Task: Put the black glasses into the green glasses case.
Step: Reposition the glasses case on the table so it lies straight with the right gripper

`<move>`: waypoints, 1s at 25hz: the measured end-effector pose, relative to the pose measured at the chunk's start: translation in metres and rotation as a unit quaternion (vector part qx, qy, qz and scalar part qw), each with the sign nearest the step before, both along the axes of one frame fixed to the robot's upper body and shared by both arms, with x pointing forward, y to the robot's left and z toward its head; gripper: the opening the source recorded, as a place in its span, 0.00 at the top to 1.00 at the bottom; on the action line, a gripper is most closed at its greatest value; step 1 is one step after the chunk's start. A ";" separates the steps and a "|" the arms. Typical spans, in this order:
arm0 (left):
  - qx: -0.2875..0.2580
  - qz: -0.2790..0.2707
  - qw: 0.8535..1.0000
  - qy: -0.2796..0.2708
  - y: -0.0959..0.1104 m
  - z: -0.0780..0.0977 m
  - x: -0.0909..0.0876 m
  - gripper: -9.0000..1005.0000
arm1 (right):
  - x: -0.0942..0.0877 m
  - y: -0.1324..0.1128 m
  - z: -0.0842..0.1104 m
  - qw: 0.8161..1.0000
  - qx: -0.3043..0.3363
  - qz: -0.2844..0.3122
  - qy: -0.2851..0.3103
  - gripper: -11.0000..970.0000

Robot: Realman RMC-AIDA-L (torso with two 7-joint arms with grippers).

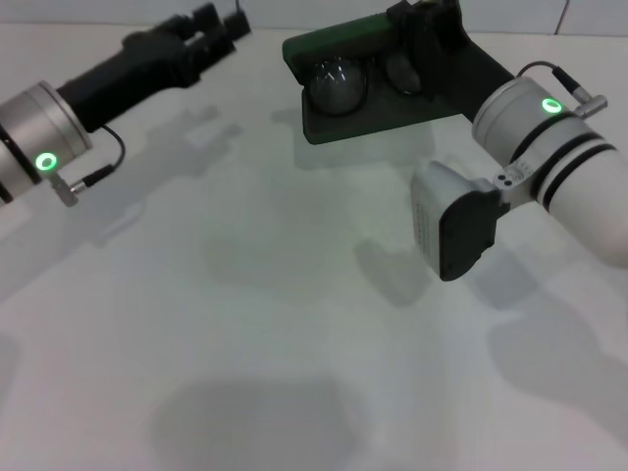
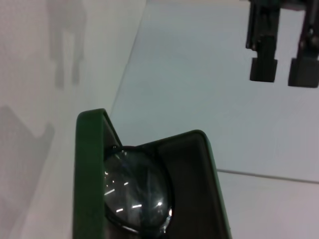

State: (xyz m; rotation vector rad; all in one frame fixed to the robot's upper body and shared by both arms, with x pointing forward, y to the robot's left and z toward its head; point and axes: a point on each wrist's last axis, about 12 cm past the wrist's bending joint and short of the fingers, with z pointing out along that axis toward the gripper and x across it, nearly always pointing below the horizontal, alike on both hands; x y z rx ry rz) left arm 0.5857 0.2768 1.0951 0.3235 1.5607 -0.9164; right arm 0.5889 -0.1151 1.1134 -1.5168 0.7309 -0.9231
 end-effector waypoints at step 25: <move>-0.034 0.046 0.998 -0.017 0.012 0.004 0.000 0.34 | -0.010 -0.002 0.015 0.985 0.020 0.054 -0.160 0.93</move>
